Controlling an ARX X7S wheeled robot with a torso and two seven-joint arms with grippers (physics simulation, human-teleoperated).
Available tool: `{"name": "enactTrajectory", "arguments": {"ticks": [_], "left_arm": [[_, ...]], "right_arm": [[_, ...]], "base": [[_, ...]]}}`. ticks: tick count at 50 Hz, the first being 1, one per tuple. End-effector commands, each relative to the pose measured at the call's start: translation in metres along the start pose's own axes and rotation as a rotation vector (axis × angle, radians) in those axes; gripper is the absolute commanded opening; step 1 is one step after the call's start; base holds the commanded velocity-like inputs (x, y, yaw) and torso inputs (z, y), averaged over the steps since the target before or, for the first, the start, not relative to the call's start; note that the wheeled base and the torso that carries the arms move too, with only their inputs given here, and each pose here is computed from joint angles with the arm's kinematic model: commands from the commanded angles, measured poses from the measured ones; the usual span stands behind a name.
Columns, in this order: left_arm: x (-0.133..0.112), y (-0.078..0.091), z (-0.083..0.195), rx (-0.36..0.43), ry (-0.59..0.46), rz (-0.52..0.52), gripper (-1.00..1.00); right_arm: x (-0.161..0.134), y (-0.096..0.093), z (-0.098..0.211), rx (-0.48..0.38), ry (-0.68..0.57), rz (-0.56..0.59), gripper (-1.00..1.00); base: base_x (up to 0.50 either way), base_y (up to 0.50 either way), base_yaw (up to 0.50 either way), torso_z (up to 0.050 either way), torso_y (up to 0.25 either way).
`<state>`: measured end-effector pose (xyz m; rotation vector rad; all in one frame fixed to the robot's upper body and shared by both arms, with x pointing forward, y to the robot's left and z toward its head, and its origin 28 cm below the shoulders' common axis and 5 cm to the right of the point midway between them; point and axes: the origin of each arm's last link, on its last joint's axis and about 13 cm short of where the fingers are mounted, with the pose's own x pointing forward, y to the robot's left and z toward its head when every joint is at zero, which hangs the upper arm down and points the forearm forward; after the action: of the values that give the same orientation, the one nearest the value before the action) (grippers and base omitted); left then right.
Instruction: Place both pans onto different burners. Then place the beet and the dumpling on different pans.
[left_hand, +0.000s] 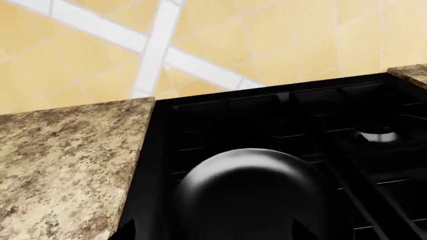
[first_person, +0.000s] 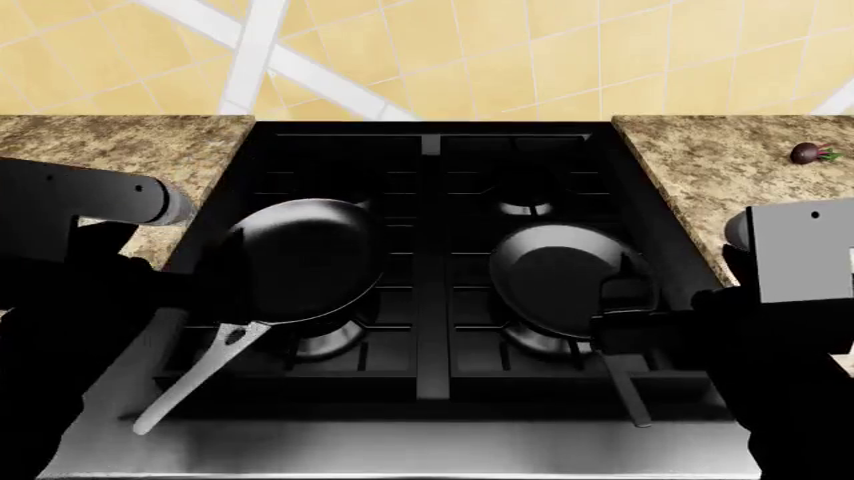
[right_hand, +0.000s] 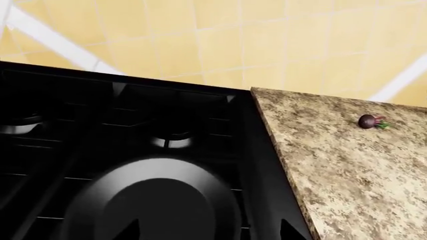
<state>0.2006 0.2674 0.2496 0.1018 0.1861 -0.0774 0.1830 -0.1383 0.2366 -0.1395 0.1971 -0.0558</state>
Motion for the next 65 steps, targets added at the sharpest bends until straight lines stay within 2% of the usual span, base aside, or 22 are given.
{"name": "enactTrajectory", "arguments": {"ticks": [1,5,12,22,29,65], "left_arm": [[-0.016,-0.003,0.014,0.021,-0.133,0.013,1.0],[-0.02,-0.004,0.008,0.015,-0.154,0.016,1.0],[-0.024,-0.006,0.001,-0.002,-0.169,0.01,1.0],[-0.029,-0.007,-0.005,-0.016,-0.183,0.005,1.0],[-0.027,-0.007,-0.006,-0.02,-0.185,0.007,1.0],[-0.025,-0.008,-0.007,-0.023,-0.19,0.008,1.0]], "right_arm": [[-0.002,0.001,0.003,-0.015,-0.079,-0.028,1.0],[-0.006,0.004,0.003,-0.015,-0.13,-0.037,1.0],[-0.008,0.006,0.002,-0.023,-0.143,-0.049,1.0],[-0.011,0.005,0.0,0.023,-0.187,-0.051,1.0],[-0.009,0.004,-0.002,0.059,-0.173,-0.049,1.0],[-0.008,0.002,-0.002,0.059,-0.176,-0.056,1.0]], "base": [[0.0,0.0,0.0,0.0,0.0],[0.0,0.0,0.0,0.0,0.0],[-0.38,0.0,0.0,0.0,0.0],[-0.09,0.0,0.0,0.0,0.0],[0.0,-0.49,0.0,0.0,0.0],[0.0,-0.5,0.0,0.0,0.0]]}}
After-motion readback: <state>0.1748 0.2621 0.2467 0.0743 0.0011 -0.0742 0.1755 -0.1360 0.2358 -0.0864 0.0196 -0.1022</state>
